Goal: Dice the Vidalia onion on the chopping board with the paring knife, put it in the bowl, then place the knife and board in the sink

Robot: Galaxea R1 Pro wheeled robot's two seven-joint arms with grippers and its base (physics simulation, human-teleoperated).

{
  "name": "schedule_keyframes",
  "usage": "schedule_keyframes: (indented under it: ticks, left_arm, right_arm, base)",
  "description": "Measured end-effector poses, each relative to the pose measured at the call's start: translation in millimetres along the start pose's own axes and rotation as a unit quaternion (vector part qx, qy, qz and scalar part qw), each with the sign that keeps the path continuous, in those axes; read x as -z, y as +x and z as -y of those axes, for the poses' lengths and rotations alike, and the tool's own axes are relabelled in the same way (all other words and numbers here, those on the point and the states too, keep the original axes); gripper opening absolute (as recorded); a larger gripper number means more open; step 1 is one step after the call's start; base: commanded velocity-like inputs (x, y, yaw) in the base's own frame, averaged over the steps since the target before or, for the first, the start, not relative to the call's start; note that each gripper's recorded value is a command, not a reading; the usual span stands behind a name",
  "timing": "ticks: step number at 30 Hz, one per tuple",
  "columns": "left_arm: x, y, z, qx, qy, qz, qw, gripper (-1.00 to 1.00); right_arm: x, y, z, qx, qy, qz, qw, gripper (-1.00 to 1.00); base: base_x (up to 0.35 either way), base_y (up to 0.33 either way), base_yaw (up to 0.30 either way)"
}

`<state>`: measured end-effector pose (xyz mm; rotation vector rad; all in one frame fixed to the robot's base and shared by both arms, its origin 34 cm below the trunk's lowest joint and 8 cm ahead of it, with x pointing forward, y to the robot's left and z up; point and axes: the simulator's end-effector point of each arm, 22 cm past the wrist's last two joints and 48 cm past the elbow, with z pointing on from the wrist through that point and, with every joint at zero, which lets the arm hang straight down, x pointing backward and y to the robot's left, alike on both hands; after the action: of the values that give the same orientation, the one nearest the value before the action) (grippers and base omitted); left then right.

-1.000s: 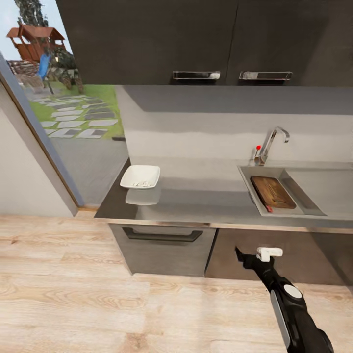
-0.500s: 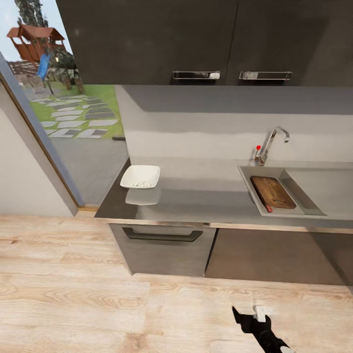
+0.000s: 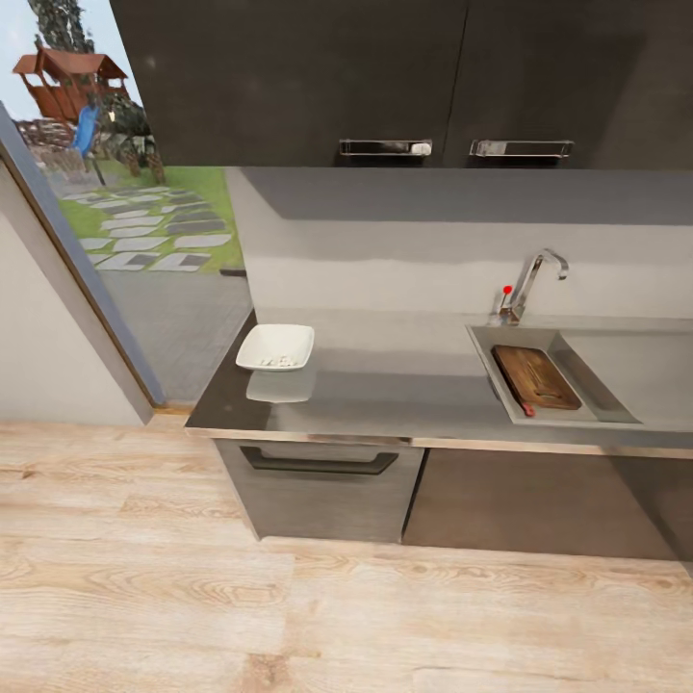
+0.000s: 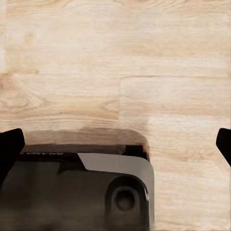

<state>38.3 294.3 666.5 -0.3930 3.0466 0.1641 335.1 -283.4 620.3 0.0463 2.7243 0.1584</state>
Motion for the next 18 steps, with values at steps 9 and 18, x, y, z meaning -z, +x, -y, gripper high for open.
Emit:
schedule_keyframes:
  ticks: [9, 18]
  left_arm:
    - [-0.1, 3, -5, -0.002, -0.004, -0.005, 1.0000, 1.00]
    - [2.5, 38, -13, -0.003, -0.010, -0.042, 0.9991, 1.00]
  right_arm:
    - [27.8, 91, 12, -0.002, 0.032, -0.087, 0.9957, 1.00]
    - [50.4, 148, 13, -0.014, 0.046, -0.166, 0.9850, 1.00]
  base:
    - [0.000, 0.000, 0.000]
    - [0.000, 0.000, -0.038]
